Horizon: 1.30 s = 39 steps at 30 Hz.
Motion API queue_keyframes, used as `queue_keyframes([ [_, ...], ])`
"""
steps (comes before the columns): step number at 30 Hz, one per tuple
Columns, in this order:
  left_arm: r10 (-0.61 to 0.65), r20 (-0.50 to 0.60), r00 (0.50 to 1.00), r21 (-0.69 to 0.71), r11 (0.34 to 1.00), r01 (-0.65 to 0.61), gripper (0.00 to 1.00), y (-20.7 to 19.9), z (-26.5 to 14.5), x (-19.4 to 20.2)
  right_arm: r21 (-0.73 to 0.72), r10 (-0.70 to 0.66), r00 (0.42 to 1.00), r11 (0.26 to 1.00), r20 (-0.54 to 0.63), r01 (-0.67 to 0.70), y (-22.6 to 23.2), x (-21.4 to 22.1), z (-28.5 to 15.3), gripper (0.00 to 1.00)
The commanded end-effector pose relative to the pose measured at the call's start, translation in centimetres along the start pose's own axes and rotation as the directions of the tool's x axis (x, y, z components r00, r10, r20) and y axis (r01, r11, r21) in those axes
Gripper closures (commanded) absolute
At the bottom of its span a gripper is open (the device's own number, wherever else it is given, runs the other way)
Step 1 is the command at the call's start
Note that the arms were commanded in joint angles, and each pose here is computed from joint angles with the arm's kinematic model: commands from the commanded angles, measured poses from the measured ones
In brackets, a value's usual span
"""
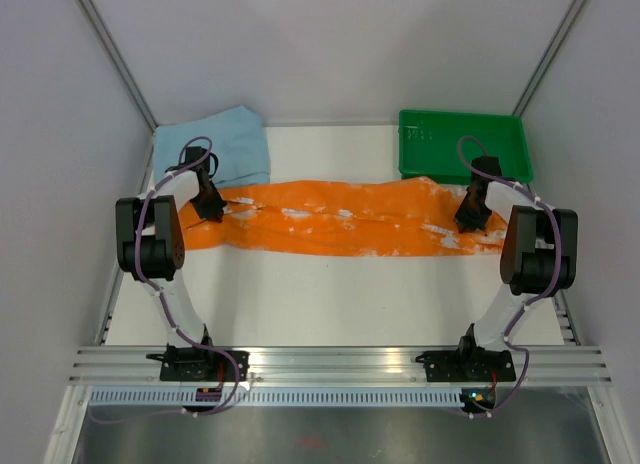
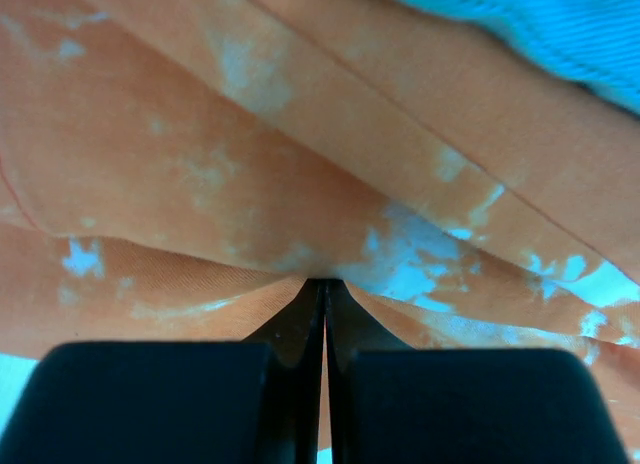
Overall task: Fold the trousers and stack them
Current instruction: Fold the trousers
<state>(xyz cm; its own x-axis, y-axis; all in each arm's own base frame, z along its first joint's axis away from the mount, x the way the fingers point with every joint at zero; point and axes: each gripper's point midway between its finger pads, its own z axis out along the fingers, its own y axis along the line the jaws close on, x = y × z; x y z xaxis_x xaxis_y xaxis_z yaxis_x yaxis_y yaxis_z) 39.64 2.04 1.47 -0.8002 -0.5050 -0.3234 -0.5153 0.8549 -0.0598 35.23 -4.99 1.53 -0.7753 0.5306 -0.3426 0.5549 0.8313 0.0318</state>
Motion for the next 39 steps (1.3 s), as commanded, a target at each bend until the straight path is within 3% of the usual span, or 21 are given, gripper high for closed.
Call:
queue_keyframes([
  [1,0.019,0.143,0.989,0.071,0.997,-0.03,0.98,-1.0,0.7,-3.8,-0.084,0.016,0.985,0.996,0.171,-0.002,2.3,-5.7,0.6,1.0],
  [6,0.025,0.227,0.974,0.154,0.986,-0.061,0.98,-1.9,-5.0,-5.0,-0.186,-0.021,0.969,0.98,0.244,0.068,4.6,-9.2,-4.0,1.0],
  [10,-0.016,0.372,0.928,0.22,0.973,-0.071,0.95,-2.1,-12.8,-7.3,-0.23,-0.037,0.945,0.966,0.324,0.117,5.4,-11.4,-8.9,0.97],
  [12,-0.054,0.408,0.911,0.24,0.97,-0.05,0.78,-2.0,-14.9,-7.8,-0.228,-0.041,0.944,0.966,0.328,0.121,5.1,-11.7,-10.3,0.93],
  [14,-0.123,0.438,0.891,0.28,0.96,-0.006,0.48,-2.0,-16.7,-8.5,-0.227,-0.032,0.943,0.967,0.332,0.113,4.6,-11.6,-11.5,0.91],
  [18,-0.309,0.371,0.876,0.388,0.908,0.157,0.31,-1.2,-15.5,-9.6,-0.241,0.107,0.941,0.97,0.321,-0.029,1.9,-12.1,-12.0,0.86],
  [20,-0.449,0.291,0.845,0.483,0.831,0.275,0.27,-1.5,-14.5,-10.4,-0.292,0.176,0.938,0.953,0.3,-0.086,1.2,-11.9,-11.9,0.78],
  [25,-0.655,0.217,0.724,0.57,0.687,0.451,0.26,-1.4,-11.5,-10.8,-0.346,0.363,0.886,0.902,0.289,-0.257,-2.5,-12.0,-11.8,0.72],
  [31,-0.759,0.132,0.638,0.609,0.57,0.552,0.31,-2.2,-8.4,-12.0,-0.309,0.361,0.883,0.912,0.301,-0.268,-4.0,-11.4,-11.7,0.72],
  [35,-0.795,0.156,0.586,0.551,0.563,0.616,0.32,-0.9,-6.8,-12.2,-0.288,0.367,0.882,0.915,0.296,-0.285,-4.9,-11.2,-11.7,0.72],
  [39,-0.783,0.146,0.604,0.437,0.599,0.671,0.33,0.3,-5.6,-10.3,-0.255,0.376,0.876,0.917,0.304,-0.305,-6.2,-11.1,-11.9,0.72],
])
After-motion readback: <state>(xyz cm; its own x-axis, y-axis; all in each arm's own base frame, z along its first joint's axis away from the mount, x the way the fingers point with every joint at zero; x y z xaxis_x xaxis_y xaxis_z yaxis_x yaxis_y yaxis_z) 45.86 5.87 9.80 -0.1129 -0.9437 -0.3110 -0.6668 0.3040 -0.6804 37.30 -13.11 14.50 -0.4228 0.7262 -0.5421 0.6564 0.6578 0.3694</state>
